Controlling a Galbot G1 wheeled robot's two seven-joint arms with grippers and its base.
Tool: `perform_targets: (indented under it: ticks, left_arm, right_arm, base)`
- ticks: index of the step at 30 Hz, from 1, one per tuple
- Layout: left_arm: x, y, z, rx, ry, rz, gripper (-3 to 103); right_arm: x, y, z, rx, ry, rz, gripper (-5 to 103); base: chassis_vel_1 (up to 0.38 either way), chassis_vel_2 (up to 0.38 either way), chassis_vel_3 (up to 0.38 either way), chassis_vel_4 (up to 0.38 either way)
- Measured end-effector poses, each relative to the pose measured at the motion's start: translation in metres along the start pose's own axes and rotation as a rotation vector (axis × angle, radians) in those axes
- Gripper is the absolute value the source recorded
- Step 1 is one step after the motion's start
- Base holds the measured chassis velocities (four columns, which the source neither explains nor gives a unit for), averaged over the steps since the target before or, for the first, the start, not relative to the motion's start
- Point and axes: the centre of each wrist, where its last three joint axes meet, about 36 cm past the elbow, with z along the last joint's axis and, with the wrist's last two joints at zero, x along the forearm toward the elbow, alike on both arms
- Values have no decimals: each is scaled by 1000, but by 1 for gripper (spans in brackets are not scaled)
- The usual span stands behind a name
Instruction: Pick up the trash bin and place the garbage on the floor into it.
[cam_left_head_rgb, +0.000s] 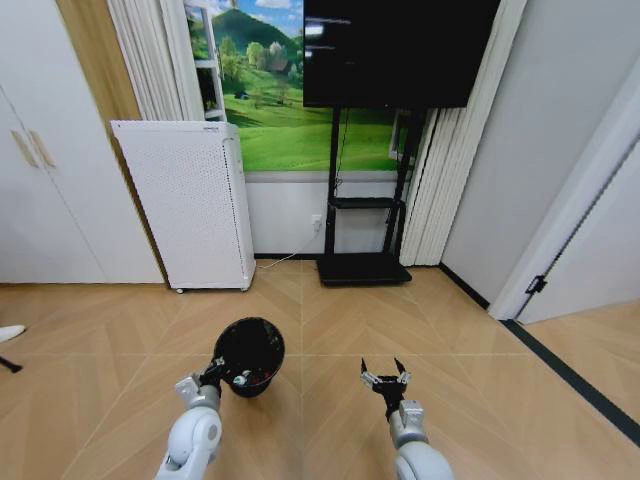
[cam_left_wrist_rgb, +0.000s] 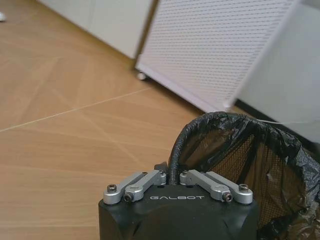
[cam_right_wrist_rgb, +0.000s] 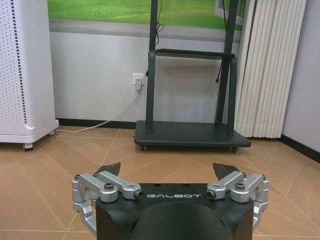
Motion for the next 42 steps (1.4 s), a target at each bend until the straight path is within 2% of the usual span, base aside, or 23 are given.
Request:
perform_targets:
  ticks: [1, 2, 3, 5, 6, 8, 9, 11, 20, 24, 33, 42]
  left_arm:
    - [-10, 9, -4, 28, -5, -57, 6]
    - [-10, 9, -4, 28, -5, -57, 6]
    - [-19, 17, -9, 56, -11, -98, 6]
    - [-36, 30, -25, 141, -5, -164, 6]
    - [-36, 30, -25, 141, -5, -164, 6]
    - [-51, 41, -44, 187, -20, -201, 6]
    - [-51, 41, -44, 187, -20, -201, 6]
    - [-68, 53, -63, 204, -41, -214, 6]
    - [-111, 72, -100, 216, -72, -184, 6]
    - [-128, 68, -107, 215, -72, -171, 6]
    - [-133, 50, -99, 188, -57, -142, 6]
    - [-133, 46, -95, 172, -53, -131, 6]
  right_arm:
    - [0, 0, 0, 0, 0, 0, 100]
    - [0, 0, 0, 0, 0, 0, 100]
    - [-1, 0, 0, 1, 0, 0, 100]
    - [-1, 0, -1, 4, 0, -1, 100]
    - [-1, 0, -1, 4, 0, -1, 100]
    - [-1, 0, 0, 5, 3, -2, 100]
    - [-1, 0, 0, 5, 3, -2, 100]
    - [-1, 2, 1, 6, 7, -4, 100]
    - [-3, 7, 2, 5, 14, -6, 100]
    - [-8, 7, 2, 4, 7, -5, 100]
    - [-14, 8, -2, 13, 20, -34, 100]
    - [-15, 7, 3, 18, 37, -56, 100]
  base:
    - [0, 0, 0, 0]
    - [0, 0, 0, 0]
    - [0, 0, 0, 0]
    - [0, 0, 0, 0]
    - [0, 0, 0, 0]
    - [0, 0, 0, 0]
    - [0, 0, 0, 0]
    - [0, 0, 0, 0]
    - [0, 0, 0, 0]
    - [0, 0, 0, 0]
    - [0, 0, 0, 0]
    - [0, 0, 0, 0]
